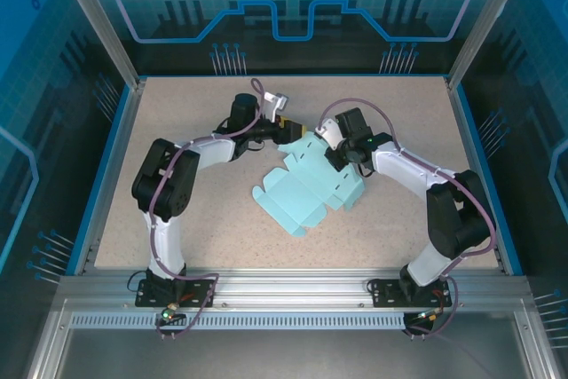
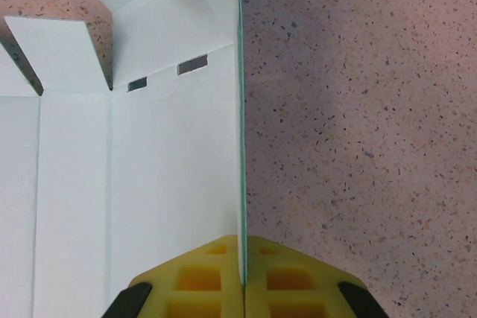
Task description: Fold the paper box
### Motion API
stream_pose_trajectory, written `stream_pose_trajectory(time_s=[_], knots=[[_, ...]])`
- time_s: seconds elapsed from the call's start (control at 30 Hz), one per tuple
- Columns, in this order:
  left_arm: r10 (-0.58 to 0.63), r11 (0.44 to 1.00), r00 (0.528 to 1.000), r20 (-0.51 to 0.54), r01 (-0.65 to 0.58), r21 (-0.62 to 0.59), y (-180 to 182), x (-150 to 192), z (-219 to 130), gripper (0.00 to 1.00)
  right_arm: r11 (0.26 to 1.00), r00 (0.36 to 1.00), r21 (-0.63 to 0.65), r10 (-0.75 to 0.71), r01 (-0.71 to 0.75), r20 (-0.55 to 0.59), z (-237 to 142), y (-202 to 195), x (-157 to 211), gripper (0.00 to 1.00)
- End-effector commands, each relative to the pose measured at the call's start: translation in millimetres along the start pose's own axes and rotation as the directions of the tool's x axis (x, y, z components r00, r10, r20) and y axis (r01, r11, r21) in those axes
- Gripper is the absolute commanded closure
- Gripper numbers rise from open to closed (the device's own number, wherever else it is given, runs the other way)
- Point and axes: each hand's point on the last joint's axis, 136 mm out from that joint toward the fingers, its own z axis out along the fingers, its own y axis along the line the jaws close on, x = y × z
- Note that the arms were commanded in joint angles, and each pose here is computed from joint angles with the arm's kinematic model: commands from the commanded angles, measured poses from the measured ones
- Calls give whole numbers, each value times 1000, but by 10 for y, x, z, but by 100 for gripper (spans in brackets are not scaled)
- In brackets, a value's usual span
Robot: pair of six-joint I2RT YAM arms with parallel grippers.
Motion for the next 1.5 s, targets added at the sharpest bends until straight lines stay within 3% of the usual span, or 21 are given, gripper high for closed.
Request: stream_pose_trajectory(time_s=[0.0, 0.77, 1.17, 1.47], knots=[[8, 998, 999, -50, -5, 62, -117, 84, 109, 39, 1000, 999, -5, 23, -23, 31, -71, -46, -109, 99], [62, 996, 994, -92, -55, 72, -372, 344, -46, 40, 999, 998, -1, 52, -52, 25, -43, -98, -120, 100], [101, 994, 979, -178, -105, -15, -307, 528, -9, 40, 998, 998, -6, 61, -61, 25, -43, -100, -121, 100], [163, 986, 968, -189, -156, 50, -550, 587, -4, 40, 997, 997, -14, 76, -76, 32, -46, -98, -117, 100]])
